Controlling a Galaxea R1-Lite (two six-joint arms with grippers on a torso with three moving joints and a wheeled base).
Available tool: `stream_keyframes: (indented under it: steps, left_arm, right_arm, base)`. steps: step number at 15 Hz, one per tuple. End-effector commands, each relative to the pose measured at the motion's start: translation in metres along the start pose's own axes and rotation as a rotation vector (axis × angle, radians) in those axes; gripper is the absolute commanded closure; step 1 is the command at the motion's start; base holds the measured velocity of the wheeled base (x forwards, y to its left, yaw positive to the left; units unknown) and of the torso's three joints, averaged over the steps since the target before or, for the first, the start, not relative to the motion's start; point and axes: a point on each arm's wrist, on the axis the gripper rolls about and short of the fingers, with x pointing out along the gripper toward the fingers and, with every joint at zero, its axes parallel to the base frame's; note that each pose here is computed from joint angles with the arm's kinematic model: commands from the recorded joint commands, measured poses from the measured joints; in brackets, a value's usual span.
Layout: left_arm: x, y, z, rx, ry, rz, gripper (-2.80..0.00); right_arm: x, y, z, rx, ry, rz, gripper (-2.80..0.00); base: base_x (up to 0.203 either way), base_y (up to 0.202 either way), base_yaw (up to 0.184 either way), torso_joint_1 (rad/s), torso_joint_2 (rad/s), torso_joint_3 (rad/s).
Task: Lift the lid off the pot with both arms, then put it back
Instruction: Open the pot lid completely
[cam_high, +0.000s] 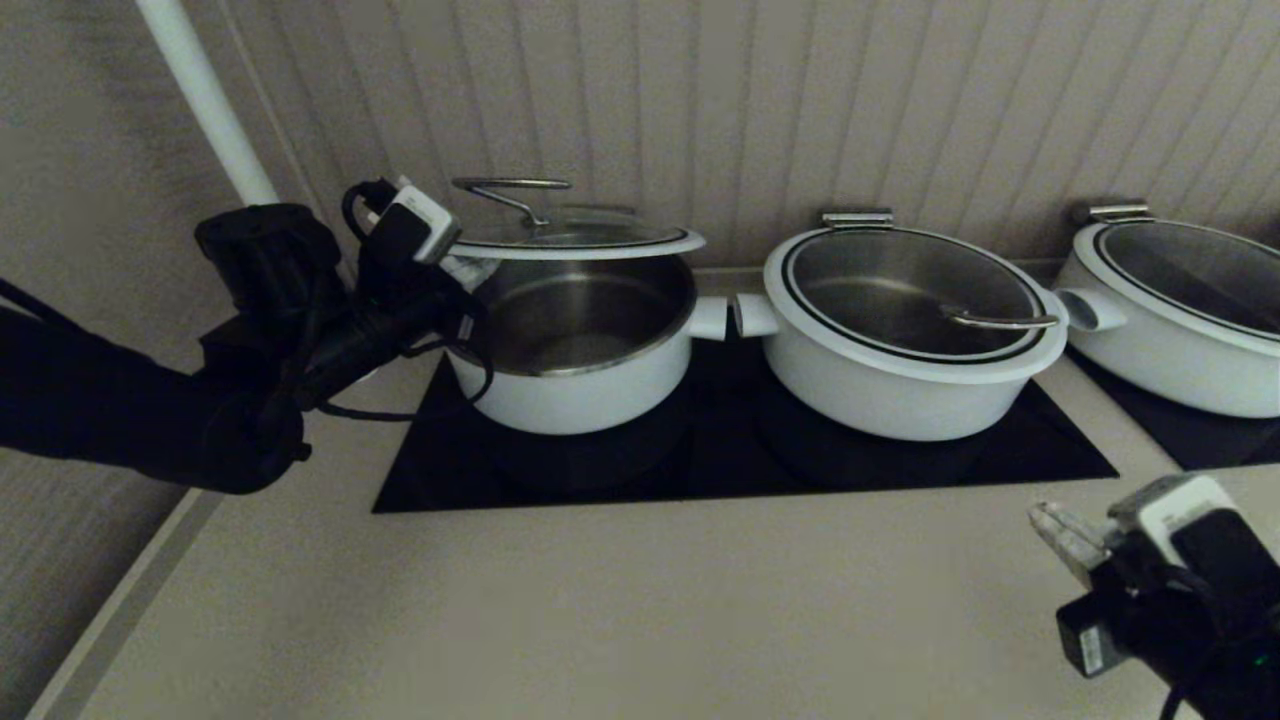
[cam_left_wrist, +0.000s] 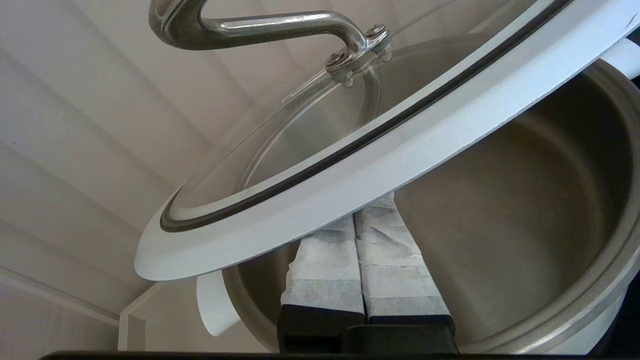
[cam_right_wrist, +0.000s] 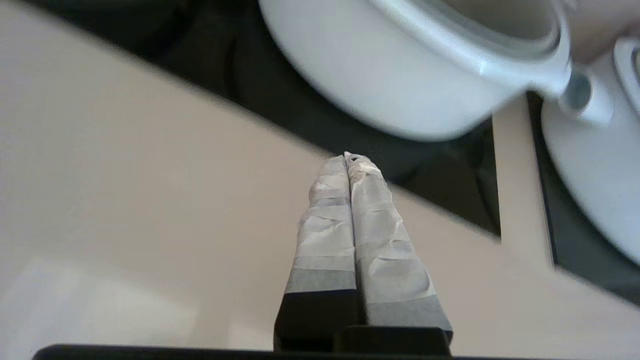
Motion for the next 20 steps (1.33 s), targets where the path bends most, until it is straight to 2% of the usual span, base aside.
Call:
stream_keyframes:
  steps: [1, 3, 10, 13, 17, 20]
  left_arm:
    - [0.001, 0.0, -0.001, 0.002, -0.001, 0.0, 0.0]
    - [0.001, -0.001, -0.002, 0.002, -0.001, -0.001, 0.0]
    - [0.002, -0.001, -0.004, 0.001, 0.005, -0.004, 0.0]
    - [0.002, -0.001, -0.004, 0.001, 0.005, -0.004, 0.0]
    - [0.001, -0.001, -0.003, 0.001, 0.002, -0.002, 0.0]
    - [0.001, -0.001, -0.002, 0.002, -0.001, -0.002, 0.0]
  right_arm:
    - [-0.012, -0.004, -0.006, -0.003, 0.006, -0.001, 0.0]
    - [-0.019, -0.006, -0.01, -0.001, 0.029, 0.011, 0.0]
    - [-0.053, -0.011, -0.036, 0.209, 0.201, 0.084, 0.0]
    - [-0.072, -0.014, -0.046, 0.242, 0.211, 0.185, 0.0]
    - [-0.108, -0.019, -0.067, 0.258, 0.19, 0.35, 0.0]
    - [-0.128, -0.02, -0.082, 0.262, 0.21, 0.467, 0.0]
  base:
    - [0.0, 0.0, 0.0, 0.0, 0.0, 0.0]
    - [0.0, 0.0, 0.0, 0.0, 0.0, 0.0]
    - [0.0, 0.0, 0.0, 0.0, 0.0, 0.0]
    - [0.0, 0.0, 0.0, 0.0, 0.0, 0.0]
    - [0.0, 0.0, 0.0, 0.0, 0.0, 0.0]
    - [0.0, 0.0, 0.0, 0.0, 0.0, 0.0]
